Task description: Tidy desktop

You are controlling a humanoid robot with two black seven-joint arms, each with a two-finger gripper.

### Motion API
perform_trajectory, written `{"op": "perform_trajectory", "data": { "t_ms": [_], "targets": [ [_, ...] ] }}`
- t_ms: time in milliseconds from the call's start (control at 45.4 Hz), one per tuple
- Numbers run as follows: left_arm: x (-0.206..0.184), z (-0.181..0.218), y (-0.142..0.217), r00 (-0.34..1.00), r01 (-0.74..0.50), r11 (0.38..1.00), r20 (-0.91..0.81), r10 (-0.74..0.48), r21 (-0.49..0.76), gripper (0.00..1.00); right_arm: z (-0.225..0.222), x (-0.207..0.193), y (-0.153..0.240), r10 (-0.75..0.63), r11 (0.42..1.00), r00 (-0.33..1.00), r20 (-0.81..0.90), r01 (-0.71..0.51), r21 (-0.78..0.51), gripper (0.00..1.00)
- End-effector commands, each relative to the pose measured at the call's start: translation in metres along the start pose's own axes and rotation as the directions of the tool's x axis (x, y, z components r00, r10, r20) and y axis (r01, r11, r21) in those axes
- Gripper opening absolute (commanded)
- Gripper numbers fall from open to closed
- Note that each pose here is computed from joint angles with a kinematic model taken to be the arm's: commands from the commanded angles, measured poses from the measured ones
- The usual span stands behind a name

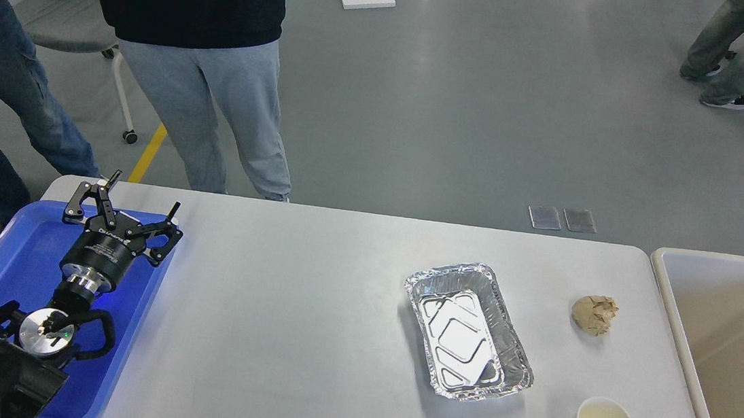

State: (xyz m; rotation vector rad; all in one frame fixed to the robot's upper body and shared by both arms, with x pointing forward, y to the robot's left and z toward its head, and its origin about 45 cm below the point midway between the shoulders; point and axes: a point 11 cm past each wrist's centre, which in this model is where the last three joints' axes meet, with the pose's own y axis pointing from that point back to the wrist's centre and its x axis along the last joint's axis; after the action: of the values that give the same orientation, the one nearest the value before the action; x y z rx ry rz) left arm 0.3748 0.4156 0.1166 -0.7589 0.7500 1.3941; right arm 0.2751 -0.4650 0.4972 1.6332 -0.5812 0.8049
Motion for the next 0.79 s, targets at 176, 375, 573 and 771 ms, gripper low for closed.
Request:
{"op": "perform_trajectory", "data": {
  "t_ms": [176, 375, 573, 771],
  "targets": [
    [0.0, 0.0, 0.0, 1.0, 0.0, 1.0, 0.0, 0.0, 0.0, 1.0, -0.01, 0.002, -0.01, 0.004, 1.0, 0.996, -0.087, -0.004, 0.006, 1.0],
    [0.0, 0.0, 0.0, 1.0, 0.0, 1.0, 0.0, 0.0, 0.0, 1.0, -0.01, -0.023, -0.063, -0.036, 0.999, 0.988, -0.151, 0.042, 0.035, 1.0],
    [0.0, 0.0, 0.0, 1.0, 0.0, 1.0, 0.0, 0.0, 0.0, 1.0, -0.024, -0.043, -0.107, -0.08, 0.99, 0.983, -0.165, 0.098, 0.102, 1.0],
    [0.0, 0.0, 0.0, 1.0, 0.0, 1.0, 0.0, 0.0, 0.0, 1.0, -0.059, -0.033, -0.17, -0.143, 0.967, 0.965, -0.222, 0.183, 0.176, 1.0]
  ]
}}
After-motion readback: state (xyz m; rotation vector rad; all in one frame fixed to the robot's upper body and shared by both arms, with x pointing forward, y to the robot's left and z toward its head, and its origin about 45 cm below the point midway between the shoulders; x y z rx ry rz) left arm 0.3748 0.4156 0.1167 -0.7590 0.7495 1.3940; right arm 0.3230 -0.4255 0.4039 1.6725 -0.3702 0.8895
